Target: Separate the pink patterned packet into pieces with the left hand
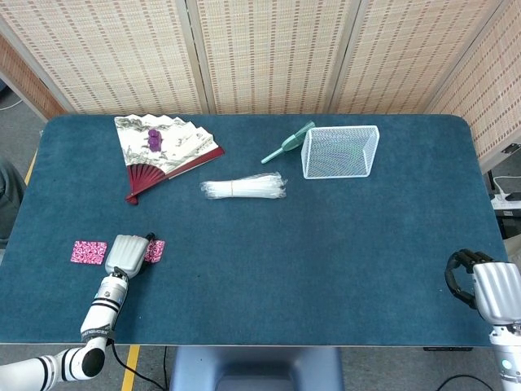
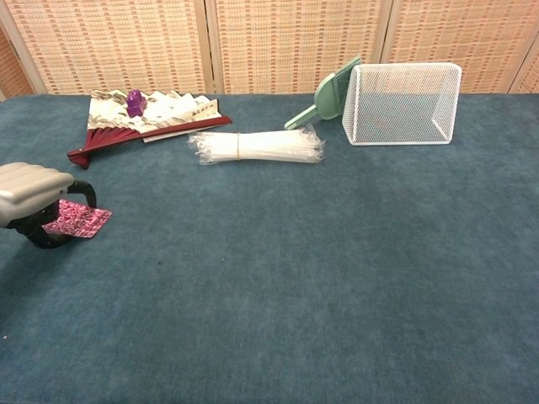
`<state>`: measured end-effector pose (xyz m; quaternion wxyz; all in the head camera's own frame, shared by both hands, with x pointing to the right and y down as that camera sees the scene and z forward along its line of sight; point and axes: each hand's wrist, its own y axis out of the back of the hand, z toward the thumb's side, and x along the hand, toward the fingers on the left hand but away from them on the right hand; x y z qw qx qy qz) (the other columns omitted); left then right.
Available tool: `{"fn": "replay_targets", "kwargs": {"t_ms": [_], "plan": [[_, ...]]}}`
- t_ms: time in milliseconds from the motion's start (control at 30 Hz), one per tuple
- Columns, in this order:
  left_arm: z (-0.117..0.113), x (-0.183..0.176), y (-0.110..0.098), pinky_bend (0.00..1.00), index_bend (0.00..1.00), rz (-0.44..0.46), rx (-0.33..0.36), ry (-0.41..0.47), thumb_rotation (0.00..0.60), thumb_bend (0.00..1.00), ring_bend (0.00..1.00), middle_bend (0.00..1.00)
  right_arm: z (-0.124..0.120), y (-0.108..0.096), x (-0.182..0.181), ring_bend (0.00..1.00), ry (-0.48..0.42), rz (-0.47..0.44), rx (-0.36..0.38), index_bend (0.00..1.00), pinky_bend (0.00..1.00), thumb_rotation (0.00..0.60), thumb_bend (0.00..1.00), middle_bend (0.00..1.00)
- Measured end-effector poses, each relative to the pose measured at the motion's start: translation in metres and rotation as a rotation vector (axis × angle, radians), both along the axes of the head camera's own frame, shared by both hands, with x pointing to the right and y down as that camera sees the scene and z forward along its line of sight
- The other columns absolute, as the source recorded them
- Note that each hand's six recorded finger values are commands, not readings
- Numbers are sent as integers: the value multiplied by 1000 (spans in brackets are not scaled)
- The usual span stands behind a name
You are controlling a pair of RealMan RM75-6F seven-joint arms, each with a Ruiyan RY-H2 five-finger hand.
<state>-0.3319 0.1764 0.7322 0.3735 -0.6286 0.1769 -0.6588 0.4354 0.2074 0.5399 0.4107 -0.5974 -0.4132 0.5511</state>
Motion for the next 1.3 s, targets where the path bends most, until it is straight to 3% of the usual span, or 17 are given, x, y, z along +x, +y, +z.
{"fn": "replay_targets", "kwargs": {"t_ms": [167,633,1100,1300], "plan": [[-2,-1,0,1000,471,0,8,-1,600,356,1000,1000,0,0,0,576,1,0,0,689,883,600,465,550],[-15,-19,8,1000,479,-12,40,-39,600,353,1000,1000,1,0,0,576,2,0,-3,689,883,600,465,550],[-56,-85,54,1000,501,-105,73,-133,600,352,1000,1000,4,1,-2,576,9,-5,-12,689,883,600,464,550],[-63,-95,70,1000,502,-119,70,-147,600,353,1000,1000,6,1,-3,576,13,-6,-19,689,883,600,465,550]]}}
